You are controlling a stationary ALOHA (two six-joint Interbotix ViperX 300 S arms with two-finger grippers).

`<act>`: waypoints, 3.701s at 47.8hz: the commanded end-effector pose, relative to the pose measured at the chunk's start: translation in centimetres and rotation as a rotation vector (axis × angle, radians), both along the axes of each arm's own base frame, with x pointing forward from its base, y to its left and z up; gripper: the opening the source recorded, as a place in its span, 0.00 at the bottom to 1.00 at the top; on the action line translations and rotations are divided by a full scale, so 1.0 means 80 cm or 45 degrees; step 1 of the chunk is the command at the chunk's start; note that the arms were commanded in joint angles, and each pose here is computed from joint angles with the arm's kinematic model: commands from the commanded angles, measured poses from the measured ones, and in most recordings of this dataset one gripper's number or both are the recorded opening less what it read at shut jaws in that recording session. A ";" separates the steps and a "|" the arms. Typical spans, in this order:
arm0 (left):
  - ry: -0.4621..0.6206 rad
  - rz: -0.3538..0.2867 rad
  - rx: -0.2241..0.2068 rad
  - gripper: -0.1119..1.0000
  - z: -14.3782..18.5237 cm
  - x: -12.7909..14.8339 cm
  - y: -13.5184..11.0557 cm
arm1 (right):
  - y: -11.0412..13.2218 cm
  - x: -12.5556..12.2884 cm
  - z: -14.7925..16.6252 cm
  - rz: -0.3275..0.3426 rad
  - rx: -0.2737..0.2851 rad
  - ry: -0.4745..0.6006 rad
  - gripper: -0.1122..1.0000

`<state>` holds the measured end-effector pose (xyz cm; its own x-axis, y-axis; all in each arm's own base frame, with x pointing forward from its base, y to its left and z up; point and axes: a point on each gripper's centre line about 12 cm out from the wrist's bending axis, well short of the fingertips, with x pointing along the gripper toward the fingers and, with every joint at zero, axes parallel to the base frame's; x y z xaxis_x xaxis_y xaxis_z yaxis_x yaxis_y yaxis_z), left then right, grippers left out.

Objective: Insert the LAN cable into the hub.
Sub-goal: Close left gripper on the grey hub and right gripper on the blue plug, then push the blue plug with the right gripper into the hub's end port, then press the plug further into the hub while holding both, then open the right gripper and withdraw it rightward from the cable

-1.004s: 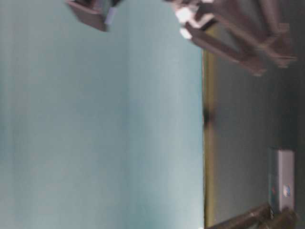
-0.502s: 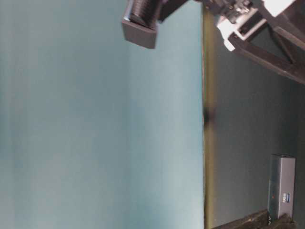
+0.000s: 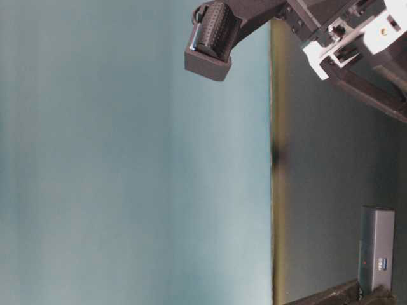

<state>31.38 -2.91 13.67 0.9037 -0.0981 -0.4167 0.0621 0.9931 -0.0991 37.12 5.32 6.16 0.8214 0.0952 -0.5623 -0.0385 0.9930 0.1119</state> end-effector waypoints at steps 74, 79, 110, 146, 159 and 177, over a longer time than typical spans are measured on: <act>-0.008 0.010 0.020 0.35 0.042 0.044 0.001 | -0.001 0.002 0.094 0.008 0.014 -0.077 0.22; -0.004 0.010 0.020 0.35 0.041 0.045 0.001 | 0.000 0.004 0.094 0.010 0.015 -0.079 0.22; -0.008 0.006 0.060 0.35 0.043 0.067 0.004 | 0.003 0.007 0.094 0.021 0.012 -0.075 0.22; -0.006 0.011 0.091 0.35 0.044 0.082 0.010 | 0.000 0.027 0.097 0.043 -0.037 -0.062 0.22; 0.023 0.011 0.091 0.35 0.037 0.078 0.010 | -0.001 0.026 0.096 0.034 -0.029 -0.049 0.22; 0.064 0.012 0.096 0.35 0.032 0.075 0.011 | -0.005 0.022 0.086 0.019 -0.024 0.014 0.22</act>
<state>36.93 -2.19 15.27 0.8686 -0.0604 -0.4917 0.0522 0.9982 -0.0303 37.97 5.06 12.00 0.7895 0.0993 -0.6056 -0.0610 0.9946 0.0835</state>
